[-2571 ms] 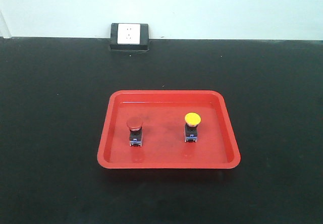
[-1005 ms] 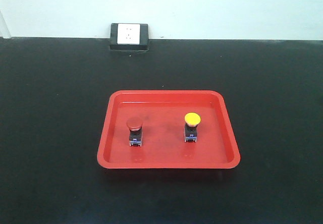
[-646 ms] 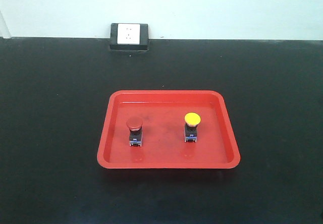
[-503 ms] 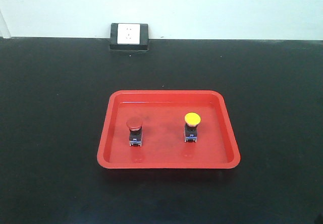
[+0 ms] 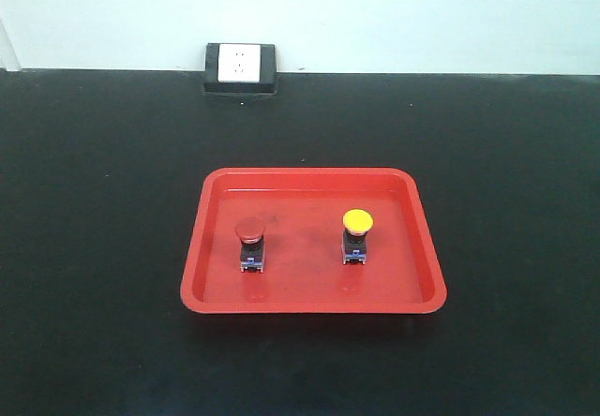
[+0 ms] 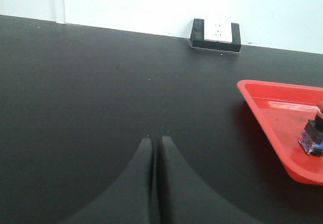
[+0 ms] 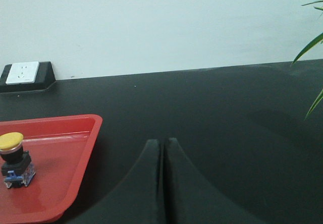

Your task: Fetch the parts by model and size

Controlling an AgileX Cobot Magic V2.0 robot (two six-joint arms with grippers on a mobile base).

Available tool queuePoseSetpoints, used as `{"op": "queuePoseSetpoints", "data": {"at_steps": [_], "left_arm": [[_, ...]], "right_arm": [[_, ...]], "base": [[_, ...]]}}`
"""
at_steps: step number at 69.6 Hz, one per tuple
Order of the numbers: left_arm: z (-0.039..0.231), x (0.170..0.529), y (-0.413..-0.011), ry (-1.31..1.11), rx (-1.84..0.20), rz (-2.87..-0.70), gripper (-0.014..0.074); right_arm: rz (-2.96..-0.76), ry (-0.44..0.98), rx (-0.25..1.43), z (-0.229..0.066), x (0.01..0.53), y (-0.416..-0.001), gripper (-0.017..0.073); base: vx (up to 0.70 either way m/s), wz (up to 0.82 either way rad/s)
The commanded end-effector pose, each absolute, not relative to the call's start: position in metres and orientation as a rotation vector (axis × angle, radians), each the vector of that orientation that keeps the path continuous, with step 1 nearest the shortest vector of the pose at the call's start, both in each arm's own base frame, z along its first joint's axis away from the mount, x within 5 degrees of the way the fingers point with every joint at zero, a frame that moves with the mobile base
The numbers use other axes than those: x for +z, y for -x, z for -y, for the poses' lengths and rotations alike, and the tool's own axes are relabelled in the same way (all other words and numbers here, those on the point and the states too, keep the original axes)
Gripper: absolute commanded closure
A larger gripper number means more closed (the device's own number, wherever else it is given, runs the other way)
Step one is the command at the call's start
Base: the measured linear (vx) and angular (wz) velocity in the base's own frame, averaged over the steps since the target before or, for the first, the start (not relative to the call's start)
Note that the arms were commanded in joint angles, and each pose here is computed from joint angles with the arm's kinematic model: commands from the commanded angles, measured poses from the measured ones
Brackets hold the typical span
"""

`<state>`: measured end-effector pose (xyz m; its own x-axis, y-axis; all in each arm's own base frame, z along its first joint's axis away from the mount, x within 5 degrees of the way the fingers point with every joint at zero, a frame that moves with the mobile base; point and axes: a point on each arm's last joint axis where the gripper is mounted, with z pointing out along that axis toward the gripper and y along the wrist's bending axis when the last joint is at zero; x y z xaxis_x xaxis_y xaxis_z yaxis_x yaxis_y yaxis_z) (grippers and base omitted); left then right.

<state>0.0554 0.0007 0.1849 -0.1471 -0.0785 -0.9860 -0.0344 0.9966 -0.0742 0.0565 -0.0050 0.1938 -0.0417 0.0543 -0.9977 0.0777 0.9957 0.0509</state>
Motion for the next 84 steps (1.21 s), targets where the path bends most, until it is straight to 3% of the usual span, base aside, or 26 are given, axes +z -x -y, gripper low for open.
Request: {"op": "queuePoseSetpoints", "data": {"at_steps": [1, 84], "left_arm": [[-0.0012, 0.1939, -0.0555, 0.093, -0.04, -1.631, 0.0592], [-0.0012, 0.1939, -0.0555, 0.093, -0.04, -1.631, 0.0592]], "right_arm": [[-1.541, -0.077, -0.029, 0.0041, 0.198, -0.0557, 0.0568], [-1.54, -0.083, -0.022, 0.0041, 0.198, -0.0557, 0.0568]], "base": [[0.0, 0.0], [0.0, 0.0]]}}
